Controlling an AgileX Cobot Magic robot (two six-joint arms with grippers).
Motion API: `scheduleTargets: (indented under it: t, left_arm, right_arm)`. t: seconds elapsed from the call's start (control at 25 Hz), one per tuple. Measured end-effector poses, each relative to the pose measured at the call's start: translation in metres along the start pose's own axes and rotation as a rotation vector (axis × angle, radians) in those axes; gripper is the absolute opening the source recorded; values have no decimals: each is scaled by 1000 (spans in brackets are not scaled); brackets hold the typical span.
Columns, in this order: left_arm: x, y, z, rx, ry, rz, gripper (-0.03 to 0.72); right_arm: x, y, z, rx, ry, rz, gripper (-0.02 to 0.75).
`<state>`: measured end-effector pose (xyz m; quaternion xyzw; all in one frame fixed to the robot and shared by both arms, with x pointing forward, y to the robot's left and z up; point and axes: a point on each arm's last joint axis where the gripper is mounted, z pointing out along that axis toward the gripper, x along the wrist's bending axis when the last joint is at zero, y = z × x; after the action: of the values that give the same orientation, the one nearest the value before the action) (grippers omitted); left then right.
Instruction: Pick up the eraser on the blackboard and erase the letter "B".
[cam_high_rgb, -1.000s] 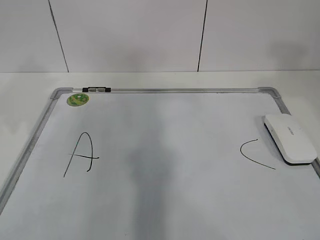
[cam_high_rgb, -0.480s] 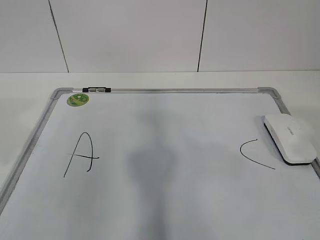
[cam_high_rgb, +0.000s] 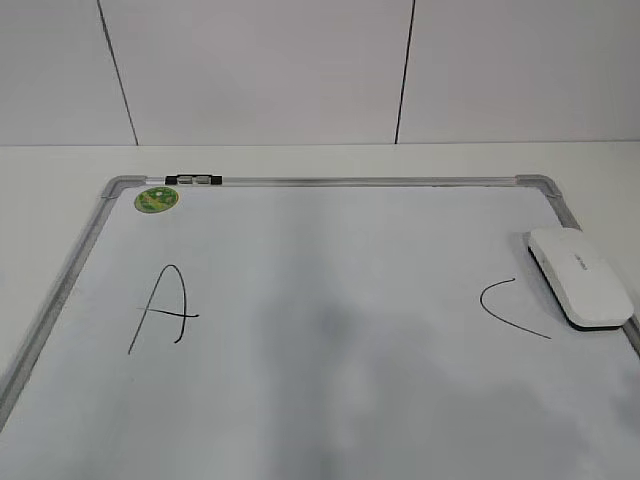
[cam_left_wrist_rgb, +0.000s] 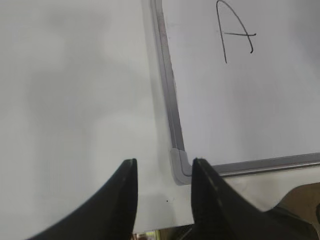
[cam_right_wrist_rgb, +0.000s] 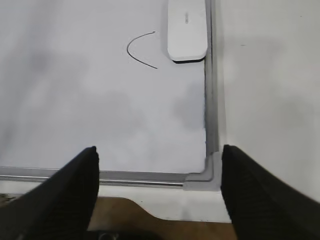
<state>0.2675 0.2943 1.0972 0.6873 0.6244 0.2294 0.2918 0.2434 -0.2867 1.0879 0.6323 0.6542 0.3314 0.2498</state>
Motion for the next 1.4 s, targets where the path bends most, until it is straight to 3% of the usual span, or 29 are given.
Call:
scheduleTargets:
  t: [0.16, 0.4, 0.68, 1.4]
  left_arm:
    - [0, -33, -12, -120, -5, 5, 272]
    - [-1, -65, -7, -192, -28, 5, 272]
    - [0, -57, 3, -280, -30, 0, 271]
    - [-1, -56, 5, -301, -34, -1, 239]
  right_arm:
    - [-5, -23, 3, -36, -47, -33, 585]
    - [-8, -46, 4, -93, -81, -74, 585]
    - [-13, -45, 8, -129, -137, -99, 585]
    - [-14, -44, 15, -160, -138, -105, 585]
